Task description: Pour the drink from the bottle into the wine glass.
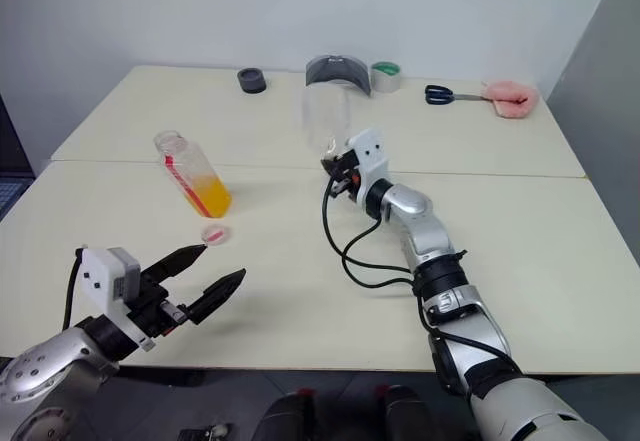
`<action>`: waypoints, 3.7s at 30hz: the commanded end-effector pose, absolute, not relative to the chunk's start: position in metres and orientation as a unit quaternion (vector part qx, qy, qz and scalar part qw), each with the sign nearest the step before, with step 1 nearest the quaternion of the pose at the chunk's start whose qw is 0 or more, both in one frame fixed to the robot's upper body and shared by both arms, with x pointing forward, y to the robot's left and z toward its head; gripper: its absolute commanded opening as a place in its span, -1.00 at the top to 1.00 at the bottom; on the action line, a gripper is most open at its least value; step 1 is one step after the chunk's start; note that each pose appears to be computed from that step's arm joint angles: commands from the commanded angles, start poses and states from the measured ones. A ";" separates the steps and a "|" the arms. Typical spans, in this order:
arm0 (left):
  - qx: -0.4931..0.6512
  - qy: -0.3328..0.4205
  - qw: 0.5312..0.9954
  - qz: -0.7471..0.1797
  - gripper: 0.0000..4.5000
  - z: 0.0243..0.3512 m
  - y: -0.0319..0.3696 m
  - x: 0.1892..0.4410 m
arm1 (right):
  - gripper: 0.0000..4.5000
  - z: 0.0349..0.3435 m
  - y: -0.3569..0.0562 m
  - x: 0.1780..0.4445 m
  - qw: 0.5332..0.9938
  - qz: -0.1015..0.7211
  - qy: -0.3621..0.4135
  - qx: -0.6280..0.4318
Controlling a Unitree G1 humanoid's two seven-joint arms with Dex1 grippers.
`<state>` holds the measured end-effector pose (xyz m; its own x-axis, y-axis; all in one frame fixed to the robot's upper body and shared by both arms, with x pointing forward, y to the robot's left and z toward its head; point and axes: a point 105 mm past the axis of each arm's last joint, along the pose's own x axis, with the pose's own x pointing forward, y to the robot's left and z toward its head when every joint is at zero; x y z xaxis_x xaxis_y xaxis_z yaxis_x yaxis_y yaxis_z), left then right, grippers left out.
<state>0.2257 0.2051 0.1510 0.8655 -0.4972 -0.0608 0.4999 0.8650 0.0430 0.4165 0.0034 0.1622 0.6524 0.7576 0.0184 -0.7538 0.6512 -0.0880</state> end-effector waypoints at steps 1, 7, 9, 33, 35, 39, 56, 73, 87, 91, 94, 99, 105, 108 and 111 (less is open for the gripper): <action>0.048 -0.015 0.969 -0.242 -1.00 0.166 0.207 0.223 | 0.95 0.164 0.001 0.422 0.908 0.415 -0.036 -0.056; 0.050 -0.022 0.972 -0.230 -1.00 0.168 0.211 0.223 | 0.95 0.155 -0.007 0.429 0.912 0.407 -0.018 -0.049; 0.052 -0.020 0.972 -0.230 -1.00 0.167 0.212 0.223 | 0.79 0.155 -0.006 0.428 0.909 0.415 -0.017 -0.045; 0.051 -0.057 0.990 -0.117 -1.00 0.181 0.259 0.272 | -0.97 0.207 -0.098 0.293 0.810 0.580 -0.002 -0.088; 0.052 -0.059 0.991 -0.104 -1.00 0.181 0.264 0.275 | -0.97 0.215 -0.101 0.277 0.797 0.598 -0.004 -0.088; 0.064 -0.060 0.994 -0.072 -1.00 0.180 0.276 0.283 | -0.97 0.234 -0.101 0.268 0.799 0.598 -0.012 -0.057; 0.070 -0.093 0.992 -0.043 -1.00 0.195 0.302 0.325 | -0.97 0.275 -0.088 0.259 0.823 0.562 -0.076 -0.030; 0.062 -0.106 0.989 -0.087 -1.00 0.197 0.289 0.364 | -0.97 0.272 -0.091 0.254 0.842 0.534 -0.075 -0.023; 0.072 -0.113 0.985 -0.109 -1.00 0.195 0.283 0.402 | -0.97 0.271 -0.093 0.256 0.849 0.523 -0.072 -0.027; 0.072 -0.112 0.985 -0.109 -0.75 0.193 0.281 0.407 | -1.00 0.269 -0.096 0.257 0.852 0.517 -0.069 -0.028; 0.070 -0.112 0.985 -0.111 -0.35 0.193 0.281 0.409 | -1.00 0.266 -0.097 0.258 0.855 0.514 -0.066 -0.028; 0.071 -0.112 0.985 -0.112 0.22 0.193 0.283 0.410 | -1.00 0.266 -0.098 0.258 0.855 0.513 -0.066 -0.029; 0.076 -0.114 0.985 -0.105 0.24 0.198 0.284 0.411 | -1.00 0.269 -0.099 0.262 0.861 0.501 -0.079 -0.031; 0.076 -0.116 0.985 -0.105 0.24 0.199 0.282 0.412 | -1.00 0.269 -0.099 0.263 0.864 0.496 -0.084 -0.033; 0.075 -0.114 0.985 -0.104 0.24 0.198 0.282 0.414 | -1.00 0.270 -0.099 0.265 0.865 0.492 -0.088 -0.033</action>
